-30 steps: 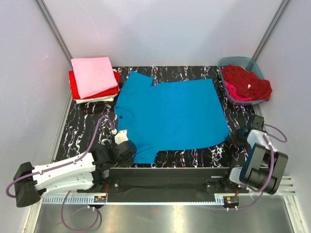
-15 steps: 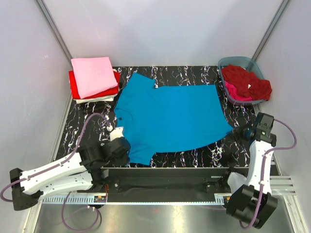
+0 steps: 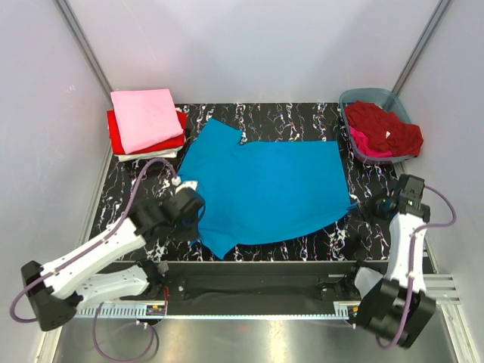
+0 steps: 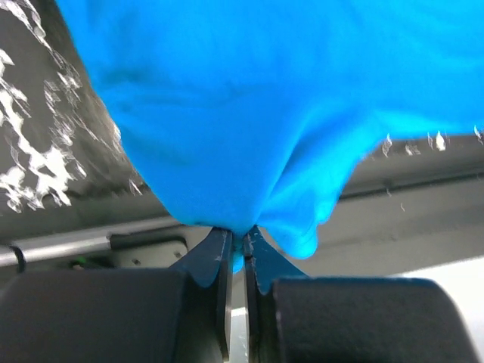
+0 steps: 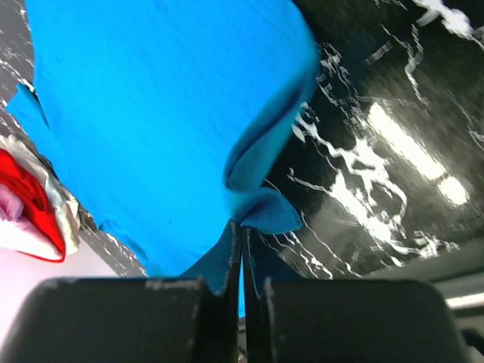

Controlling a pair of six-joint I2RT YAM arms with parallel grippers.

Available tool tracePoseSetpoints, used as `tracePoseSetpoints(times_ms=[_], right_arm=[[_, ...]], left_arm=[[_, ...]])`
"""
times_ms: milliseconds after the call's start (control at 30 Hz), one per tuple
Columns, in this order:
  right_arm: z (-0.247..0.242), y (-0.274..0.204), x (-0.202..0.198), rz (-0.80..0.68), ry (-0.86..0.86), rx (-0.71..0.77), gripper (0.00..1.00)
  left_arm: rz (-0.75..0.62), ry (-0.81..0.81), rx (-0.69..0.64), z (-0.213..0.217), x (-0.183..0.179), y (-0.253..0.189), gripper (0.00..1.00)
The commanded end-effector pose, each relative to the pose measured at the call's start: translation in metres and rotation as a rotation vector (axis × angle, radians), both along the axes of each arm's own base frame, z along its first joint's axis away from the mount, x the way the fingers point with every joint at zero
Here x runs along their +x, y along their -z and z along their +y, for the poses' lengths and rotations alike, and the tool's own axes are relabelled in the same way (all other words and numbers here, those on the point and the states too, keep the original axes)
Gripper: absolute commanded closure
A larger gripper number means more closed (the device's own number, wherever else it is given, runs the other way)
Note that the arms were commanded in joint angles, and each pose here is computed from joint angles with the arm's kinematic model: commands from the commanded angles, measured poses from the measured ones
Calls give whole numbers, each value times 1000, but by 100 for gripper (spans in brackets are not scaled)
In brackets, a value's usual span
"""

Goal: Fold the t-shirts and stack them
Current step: Fold the tshirt

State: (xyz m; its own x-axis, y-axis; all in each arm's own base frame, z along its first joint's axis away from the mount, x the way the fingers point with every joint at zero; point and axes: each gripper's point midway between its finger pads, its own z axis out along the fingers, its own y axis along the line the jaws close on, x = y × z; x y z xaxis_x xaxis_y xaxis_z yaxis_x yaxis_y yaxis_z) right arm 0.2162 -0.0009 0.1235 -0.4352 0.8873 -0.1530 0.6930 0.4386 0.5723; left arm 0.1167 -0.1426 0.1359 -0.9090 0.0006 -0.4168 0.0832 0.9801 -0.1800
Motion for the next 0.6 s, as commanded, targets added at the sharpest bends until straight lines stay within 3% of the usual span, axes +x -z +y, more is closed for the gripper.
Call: tracePoseSetpoints(times_ms=[0, 300, 567], right_arm=[[-3, -18, 40, -120, -87, 20, 100], [-16, -14, 77, -84, -112, 61, 100], [-27, -11, 96, -66, -73, 69, 100]], left_arm=[[-72, 67, -49, -12, 40, -27, 96], [-96, 71, 98, -3, 129, -42, 100], [-89, 42, 116, 7, 176, -36, 100]])
